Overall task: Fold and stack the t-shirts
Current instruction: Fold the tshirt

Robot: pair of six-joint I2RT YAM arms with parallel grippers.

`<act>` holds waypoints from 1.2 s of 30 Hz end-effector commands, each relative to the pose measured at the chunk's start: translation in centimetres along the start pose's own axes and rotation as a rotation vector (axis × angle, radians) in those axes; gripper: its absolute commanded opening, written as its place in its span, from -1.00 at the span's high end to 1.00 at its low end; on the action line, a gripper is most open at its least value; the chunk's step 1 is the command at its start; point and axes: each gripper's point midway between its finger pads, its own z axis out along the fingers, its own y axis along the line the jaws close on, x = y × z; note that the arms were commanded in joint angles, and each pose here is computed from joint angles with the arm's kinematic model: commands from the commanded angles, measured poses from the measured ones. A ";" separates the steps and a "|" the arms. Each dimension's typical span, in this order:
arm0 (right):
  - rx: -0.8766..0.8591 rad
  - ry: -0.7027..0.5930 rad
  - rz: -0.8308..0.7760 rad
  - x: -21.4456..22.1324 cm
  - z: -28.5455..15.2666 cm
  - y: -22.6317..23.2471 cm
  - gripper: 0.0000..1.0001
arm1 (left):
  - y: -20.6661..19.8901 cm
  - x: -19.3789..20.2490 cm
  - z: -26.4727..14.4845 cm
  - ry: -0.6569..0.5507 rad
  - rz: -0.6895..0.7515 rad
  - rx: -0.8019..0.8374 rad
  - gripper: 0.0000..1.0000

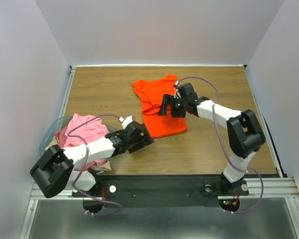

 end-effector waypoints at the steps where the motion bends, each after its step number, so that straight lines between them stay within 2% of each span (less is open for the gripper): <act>1: -0.125 -0.020 -0.080 -2.1 2.2 3.5 -1.00 | 0.0 0.2 -0.8 -0.022 -0.054 0.035 -0.86; 8: -0.073 -0.058 -0.098 -4.8 5.9 2.8 -1.00 | 1.1 0.4 -1.4 -0.032 -0.074 0.024 -0.91; 13: 0.025 -0.191 -0.106 -9.8 7.4 2.3 -1.00 | 1.0 -0.2 -2.0 -0.054 -0.075 0.016 -0.92; 17: 0.078 -0.305 -0.106 -14.0 7.3 2.6 -1.00 | 1.2 -0.4 -2.3 -0.064 -0.085 0.017 -0.92; 21: 0.078 -0.352 -0.095 -15.5 5.1 3.0 -1.00 | 1.3 -0.3 -2.5 -0.069 -0.097 0.025 -0.92; 26: 0.195 -0.378 -0.059 -12.5 0.4 0.3 -1.00 | 0.4 -1.1 -2.1 -0.092 -0.085 0.032 -0.92; 29: 0.274 -0.345 0.035 -7.6 -2.9 -3.2 -1.00 | -0.4 -1.6 -1.6 -0.094 -0.061 0.036 -0.92; 30: 0.301 -0.323 0.074 -4.8 -4.3 -5.1 -1.00 | -1.1 -1.9 -1.3 -0.093 -0.056 0.036 -0.88; 32: 0.322 -0.321 0.191 -2.1 -5.4 -6.8 -1.00 | -1.8 -2.2 -0.6 -0.087 -0.039 0.026 -0.80; 34: 0.363 -0.297 0.228 1.2 -5.8 -8.9 -1.00 | -2.0 -2.5 -0.2 -0.090 -0.039 0.015 -0.76; 36: 0.346 -0.296 0.230 2.1 -6.5 -8.8 -1.00 | -2.1 -2.8 0.5 -0.090 -0.039 0.005 -0.72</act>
